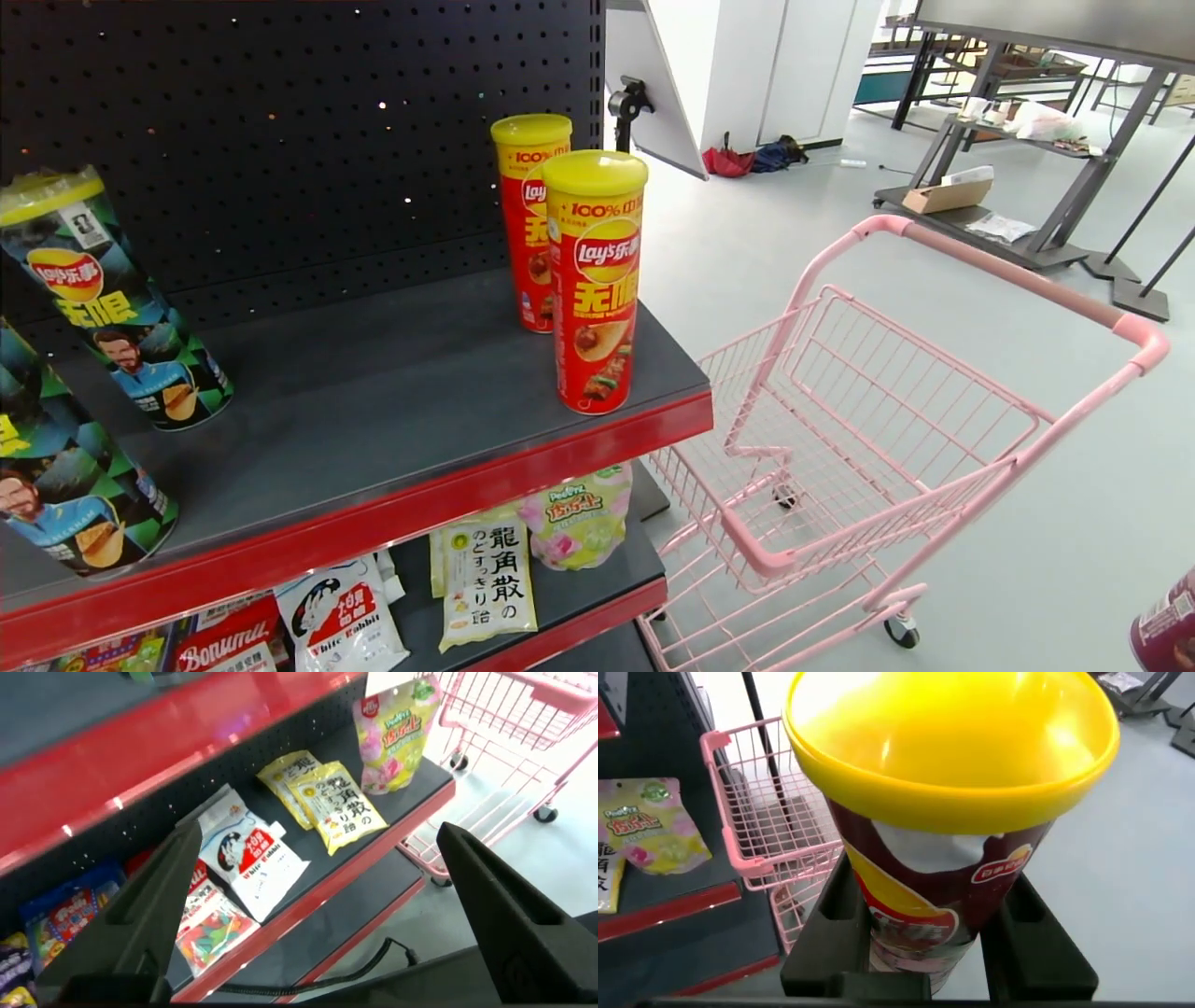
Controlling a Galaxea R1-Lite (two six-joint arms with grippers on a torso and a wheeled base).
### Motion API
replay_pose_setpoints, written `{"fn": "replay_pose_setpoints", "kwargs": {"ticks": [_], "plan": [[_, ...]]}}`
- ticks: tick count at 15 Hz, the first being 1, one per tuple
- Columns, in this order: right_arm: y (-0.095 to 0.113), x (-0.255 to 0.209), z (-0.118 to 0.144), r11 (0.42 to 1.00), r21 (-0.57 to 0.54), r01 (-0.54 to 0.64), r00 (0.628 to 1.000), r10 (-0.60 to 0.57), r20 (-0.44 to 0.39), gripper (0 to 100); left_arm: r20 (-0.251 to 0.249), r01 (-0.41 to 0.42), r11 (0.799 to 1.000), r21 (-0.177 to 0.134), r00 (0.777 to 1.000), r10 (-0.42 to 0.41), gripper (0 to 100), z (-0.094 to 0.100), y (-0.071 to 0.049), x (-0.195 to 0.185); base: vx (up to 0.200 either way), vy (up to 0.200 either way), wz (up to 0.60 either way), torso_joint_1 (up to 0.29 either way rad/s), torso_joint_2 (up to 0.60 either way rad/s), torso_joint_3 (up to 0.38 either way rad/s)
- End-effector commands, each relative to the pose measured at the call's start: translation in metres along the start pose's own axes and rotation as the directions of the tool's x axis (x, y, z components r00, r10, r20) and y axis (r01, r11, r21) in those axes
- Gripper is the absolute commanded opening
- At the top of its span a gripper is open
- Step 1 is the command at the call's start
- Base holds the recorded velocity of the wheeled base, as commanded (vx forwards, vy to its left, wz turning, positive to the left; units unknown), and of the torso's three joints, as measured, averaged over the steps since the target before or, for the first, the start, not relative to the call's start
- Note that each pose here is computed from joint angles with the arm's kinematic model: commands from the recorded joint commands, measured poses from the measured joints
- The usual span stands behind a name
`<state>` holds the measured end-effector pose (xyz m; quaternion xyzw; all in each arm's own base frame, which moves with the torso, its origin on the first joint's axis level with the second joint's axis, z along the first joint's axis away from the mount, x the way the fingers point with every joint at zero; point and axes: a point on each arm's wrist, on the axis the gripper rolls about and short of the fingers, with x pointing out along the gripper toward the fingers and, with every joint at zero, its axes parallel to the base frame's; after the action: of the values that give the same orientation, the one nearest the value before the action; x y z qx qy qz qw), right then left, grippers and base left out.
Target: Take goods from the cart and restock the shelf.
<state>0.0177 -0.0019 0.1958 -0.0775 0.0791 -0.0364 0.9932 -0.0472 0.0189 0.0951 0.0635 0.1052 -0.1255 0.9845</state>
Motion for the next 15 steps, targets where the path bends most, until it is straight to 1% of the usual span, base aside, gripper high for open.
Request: {"fn": "replay_pose_setpoints", "kwargs": {"ticks": [1, 6, 11, 12, 15], "plan": [[0.000, 0.004, 0.001, 1.000, -0.002, -0.003, 1.000, 0.003, -0.019, 0, 0.001, 0.001, 1.000, 0.000, 1.000, -0.001, 100, 0.000, 0.000, 0.000, 0.000, 0.000, 0.00, 0.242, -0.62, -0.393], [0.001, 0.010, 0.003, 1.000, -0.012, -0.013, 0.999, 0.012, -0.039, 0, 0.001, 0.007, 1.000, -0.001, 1.000, -0.007, 100, 0.000, 0.000, 0.000, 0.000, 0.000, 0.00, 0.189, -0.48, -0.290], [0.001, 0.016, 0.004, 1.000, -0.013, -0.015, 0.998, 0.014, -0.064, 0, 0.001, 0.007, 1.000, -0.001, 1.000, -0.007, 100, 0.000, 0.000, 0.000, 0.000, 0.000, 0.00, 0.157, -0.36, -0.214], [0.001, 0.017, 0.004, 1.000, -0.014, -0.017, 0.998, 0.016, -0.065, 0, 0.001, 0.007, 1.000, -0.001, 1.000, -0.007, 100, 0.000, 0.000, 0.000, 0.000, 0.000, 0.00, 0.041, -0.09, -0.061], [0.001, 0.016, 0.000, 1.000, -0.014, -0.015, 0.997, 0.014, -0.071, 0, 0.001, 0.007, 1.000, -0.001, 1.000, -0.007, 100, 0.000, 0.000, 0.000, 0.000, 0.000, 0.60, 0.012, -0.03, -0.022]]}}
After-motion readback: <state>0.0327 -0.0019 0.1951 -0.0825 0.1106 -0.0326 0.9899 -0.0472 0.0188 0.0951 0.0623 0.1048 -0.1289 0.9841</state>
